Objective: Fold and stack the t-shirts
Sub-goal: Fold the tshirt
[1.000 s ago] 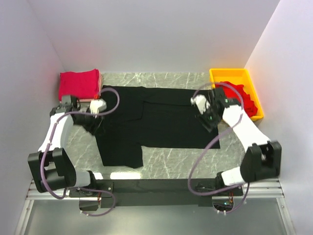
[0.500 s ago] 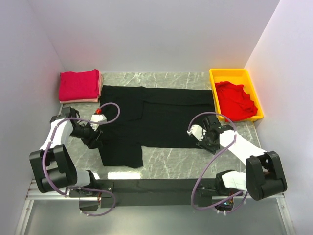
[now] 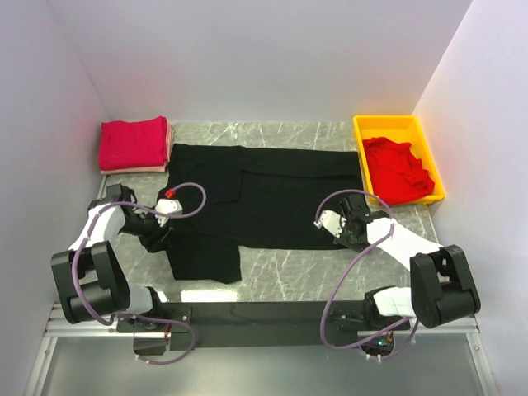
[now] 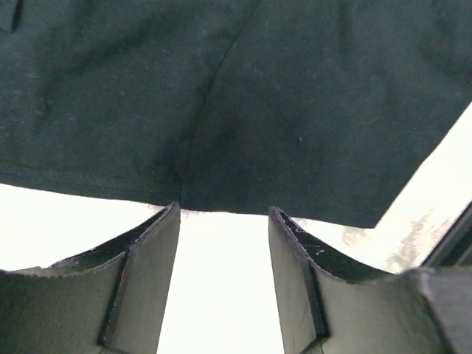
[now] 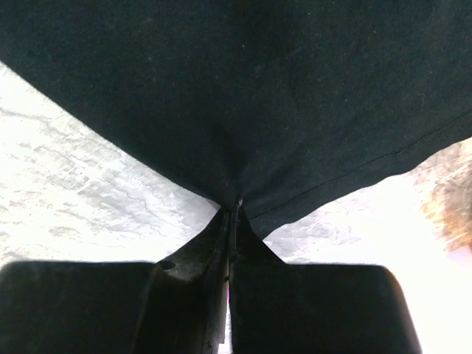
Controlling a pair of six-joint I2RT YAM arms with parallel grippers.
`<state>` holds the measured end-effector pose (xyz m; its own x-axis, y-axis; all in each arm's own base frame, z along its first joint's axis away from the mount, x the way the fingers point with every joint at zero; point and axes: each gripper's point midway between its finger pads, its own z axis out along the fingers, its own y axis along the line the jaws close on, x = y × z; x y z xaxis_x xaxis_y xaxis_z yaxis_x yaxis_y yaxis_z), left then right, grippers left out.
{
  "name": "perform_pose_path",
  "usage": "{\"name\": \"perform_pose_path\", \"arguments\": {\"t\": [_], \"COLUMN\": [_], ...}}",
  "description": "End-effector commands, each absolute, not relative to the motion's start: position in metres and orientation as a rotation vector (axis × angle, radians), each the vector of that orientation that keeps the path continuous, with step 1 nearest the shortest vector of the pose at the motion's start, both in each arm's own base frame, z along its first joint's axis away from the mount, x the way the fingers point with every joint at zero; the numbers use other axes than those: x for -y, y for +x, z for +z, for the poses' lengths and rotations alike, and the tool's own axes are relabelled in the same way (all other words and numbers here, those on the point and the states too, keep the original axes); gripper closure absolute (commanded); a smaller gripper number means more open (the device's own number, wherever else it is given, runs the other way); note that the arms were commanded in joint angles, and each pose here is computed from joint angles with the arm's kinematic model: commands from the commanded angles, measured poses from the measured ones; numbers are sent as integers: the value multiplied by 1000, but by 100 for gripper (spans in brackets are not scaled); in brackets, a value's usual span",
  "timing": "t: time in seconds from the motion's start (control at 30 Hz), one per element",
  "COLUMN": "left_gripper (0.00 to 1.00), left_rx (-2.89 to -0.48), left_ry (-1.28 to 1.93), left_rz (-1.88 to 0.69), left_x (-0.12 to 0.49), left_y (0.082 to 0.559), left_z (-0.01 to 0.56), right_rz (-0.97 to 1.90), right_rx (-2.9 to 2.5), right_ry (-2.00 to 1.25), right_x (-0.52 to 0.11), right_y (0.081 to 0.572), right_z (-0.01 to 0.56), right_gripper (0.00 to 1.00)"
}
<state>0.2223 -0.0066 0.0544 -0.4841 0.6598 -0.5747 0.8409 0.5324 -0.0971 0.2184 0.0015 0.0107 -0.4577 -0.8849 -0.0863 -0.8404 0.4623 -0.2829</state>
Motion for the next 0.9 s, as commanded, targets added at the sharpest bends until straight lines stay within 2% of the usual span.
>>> {"name": "perform_pose_path", "arguments": {"t": [0.0,0.37,0.53,0.7,0.73,0.87], "left_gripper": [43,43,50,76,83,99], "left_rx": [-2222,-2178,-2240,-2304,-2289,-2274], "left_ry": [1311,1471,1554,1597,1616,1626], "left_rz": [-453,-396,-374,-361,-362,-380], "left_x": [4,11,4,-5,-4,0], "left_y": [229,228,210,191,187,178], "left_z": [47,19,-7,-14,-10,3], "right_rz": [-306,-281,-281,-292,-292,-288], "right_rx": [-2467,-2493,-2500,-2506,-2508,-2494], "right_ry": [-1485,-1462,-1464,-1460,-1459,-1458], "right_x": [-6,-8,-8,-7,-6,-6], "right_y": [231,234,234,233,232,230], "right_z": [17,20,21,21,21,24], "right_gripper": [100,100,100,100,100,100]}}
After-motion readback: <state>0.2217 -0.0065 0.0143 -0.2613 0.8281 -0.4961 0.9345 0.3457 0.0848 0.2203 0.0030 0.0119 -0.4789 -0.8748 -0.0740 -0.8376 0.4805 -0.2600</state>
